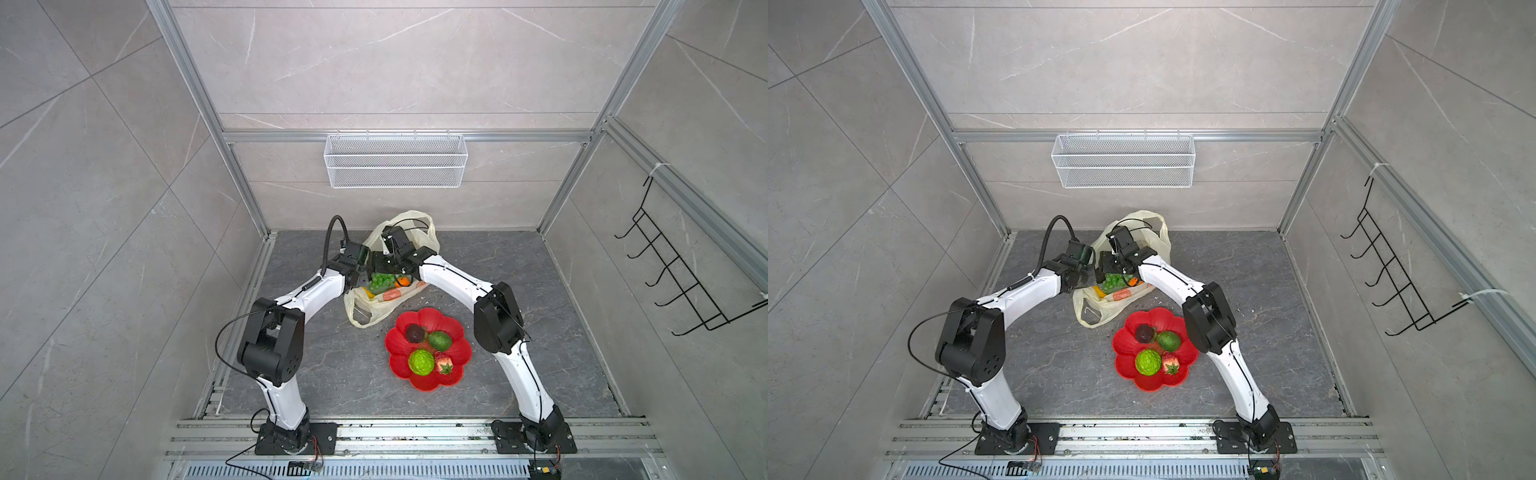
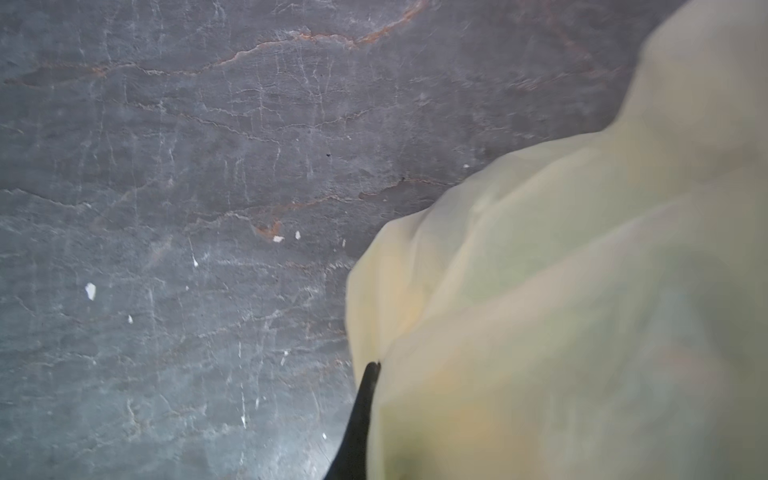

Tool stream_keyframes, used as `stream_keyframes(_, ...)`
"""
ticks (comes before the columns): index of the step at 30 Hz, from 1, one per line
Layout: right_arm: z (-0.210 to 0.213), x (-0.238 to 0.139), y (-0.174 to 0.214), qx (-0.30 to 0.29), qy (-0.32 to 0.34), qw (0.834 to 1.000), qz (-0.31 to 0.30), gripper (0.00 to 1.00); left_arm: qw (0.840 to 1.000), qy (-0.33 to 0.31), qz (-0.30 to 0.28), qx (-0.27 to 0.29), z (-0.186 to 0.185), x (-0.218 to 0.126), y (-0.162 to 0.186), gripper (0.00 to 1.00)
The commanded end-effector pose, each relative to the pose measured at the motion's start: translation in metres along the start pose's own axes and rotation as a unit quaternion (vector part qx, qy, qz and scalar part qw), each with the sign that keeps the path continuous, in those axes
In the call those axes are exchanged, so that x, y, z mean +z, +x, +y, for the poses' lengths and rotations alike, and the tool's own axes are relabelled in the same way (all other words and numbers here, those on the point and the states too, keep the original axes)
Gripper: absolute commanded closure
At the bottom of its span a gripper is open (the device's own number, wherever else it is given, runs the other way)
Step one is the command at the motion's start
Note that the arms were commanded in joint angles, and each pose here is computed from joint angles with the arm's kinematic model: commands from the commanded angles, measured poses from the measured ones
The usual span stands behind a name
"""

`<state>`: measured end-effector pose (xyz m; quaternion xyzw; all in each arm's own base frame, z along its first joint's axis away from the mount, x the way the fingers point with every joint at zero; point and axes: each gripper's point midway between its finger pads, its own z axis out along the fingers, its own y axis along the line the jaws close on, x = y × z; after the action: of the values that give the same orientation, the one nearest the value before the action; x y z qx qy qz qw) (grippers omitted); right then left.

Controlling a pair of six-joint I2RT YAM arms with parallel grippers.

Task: Take the fake fruits out of the plastic bag
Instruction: 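Grasp the dark speckled avocado inside the bag with the right gripper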

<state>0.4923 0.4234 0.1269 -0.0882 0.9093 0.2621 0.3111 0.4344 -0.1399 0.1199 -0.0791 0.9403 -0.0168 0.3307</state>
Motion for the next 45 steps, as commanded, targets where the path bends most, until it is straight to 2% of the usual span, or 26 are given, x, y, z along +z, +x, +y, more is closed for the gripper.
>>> stream_keyframes(1,0.012,0.018,0.027,-0.022,0.001,0.999,0.041,0.37,0.998,0.029,-0.033,-0.055,-0.002,-0.016,-0.013,1.0)
stream_keyframes(8,0.016,0.043,0.049,-0.034,0.018,0.997,0.067,0.38,0.994,0.02,-0.016,-0.109,0.03,-0.005,0.009,1.0)
stream_keyframes(13,0.021,0.055,0.057,-0.049,0.028,0.996,0.076,0.37,0.993,0.05,0.003,-0.111,0.023,0.0,0.024,1.0)
stream_keyframes(18,0.002,0.061,0.067,-0.051,0.096,0.991,0.079,0.3,0.991,0.063,0.003,-0.118,0.022,-0.003,0.031,1.0)
stream_keyframes(22,-0.013,0.058,0.069,-0.044,0.134,0.987,0.076,0.28,0.99,0.067,-0.001,-0.126,0.024,-0.005,0.035,1.0)
stream_keyframes(25,-0.015,0.055,0.066,-0.041,0.142,0.986,0.071,0.31,0.989,0.069,-0.01,-0.134,0.027,-0.008,0.035,1.0)
stream_keyframes(27,-0.013,0.05,0.065,-0.039,0.141,0.987,0.072,0.34,0.99,0.05,-0.015,-0.128,0.033,-0.009,0.033,1.0)
stream_keyframes(33,-0.002,0.048,0.062,-0.03,0.102,0.993,0.056,0.34,0.991,0.042,-0.018,-0.128,0.04,-0.009,0.03,1.0)
stream_keyframes(37,-0.018,0.054,0.057,-0.011,0.123,0.991,0.045,0.33,0.988,0.059,-0.019,-0.142,0.037,-0.014,0.036,1.0)
stream_keyframes(45,-0.036,0.081,0.066,-0.02,0.153,0.987,0.05,0.32,0.988,0.079,-0.023,-0.133,0.026,-0.031,0.052,1.0)
